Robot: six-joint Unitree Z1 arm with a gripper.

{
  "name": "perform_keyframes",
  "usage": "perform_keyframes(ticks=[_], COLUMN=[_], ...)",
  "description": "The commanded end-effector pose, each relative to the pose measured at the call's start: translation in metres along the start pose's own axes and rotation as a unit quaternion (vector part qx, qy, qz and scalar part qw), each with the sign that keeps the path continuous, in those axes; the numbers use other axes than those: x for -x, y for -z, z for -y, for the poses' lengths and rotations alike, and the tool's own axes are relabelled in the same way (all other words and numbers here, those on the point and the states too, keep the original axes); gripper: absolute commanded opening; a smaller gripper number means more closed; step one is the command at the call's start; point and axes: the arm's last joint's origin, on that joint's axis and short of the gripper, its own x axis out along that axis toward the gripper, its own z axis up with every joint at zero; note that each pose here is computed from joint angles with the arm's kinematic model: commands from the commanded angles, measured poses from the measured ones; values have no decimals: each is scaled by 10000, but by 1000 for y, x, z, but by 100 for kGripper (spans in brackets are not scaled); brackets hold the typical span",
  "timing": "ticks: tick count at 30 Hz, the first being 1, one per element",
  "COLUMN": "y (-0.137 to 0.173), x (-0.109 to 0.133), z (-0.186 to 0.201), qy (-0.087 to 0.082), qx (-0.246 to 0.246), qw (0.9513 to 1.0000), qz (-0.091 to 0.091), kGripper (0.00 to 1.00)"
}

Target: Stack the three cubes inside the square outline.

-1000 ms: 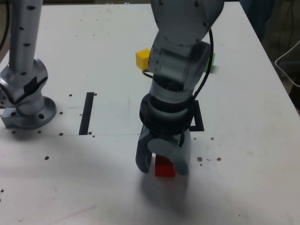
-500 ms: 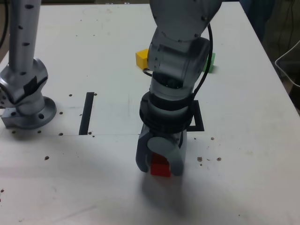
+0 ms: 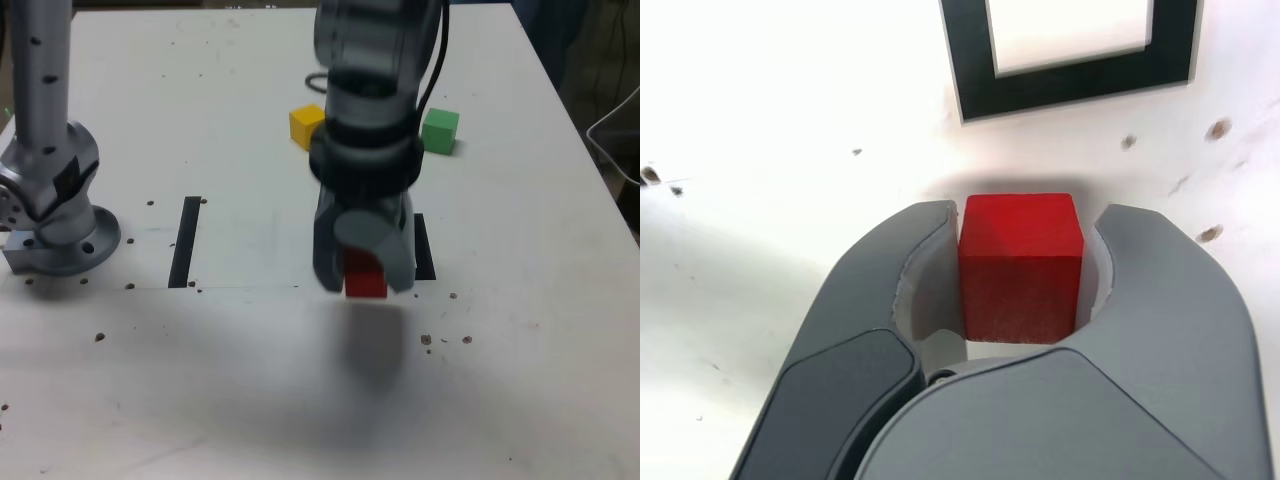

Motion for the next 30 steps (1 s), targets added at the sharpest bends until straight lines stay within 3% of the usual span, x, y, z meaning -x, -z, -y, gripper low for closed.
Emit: perform_keyframes(ticks=[1, 13, 19, 30], y=[-3, -20, -27, -33], x=[3, -8, -23, -36], z=[-18, -79, -86, -88], qy=[-33, -161, -166, -154], qx=[133, 732, 785, 780], qw=[9999, 9971, 9964, 9962], qz=[6, -117, -269, -348], kGripper=[19, 19, 19, 20])
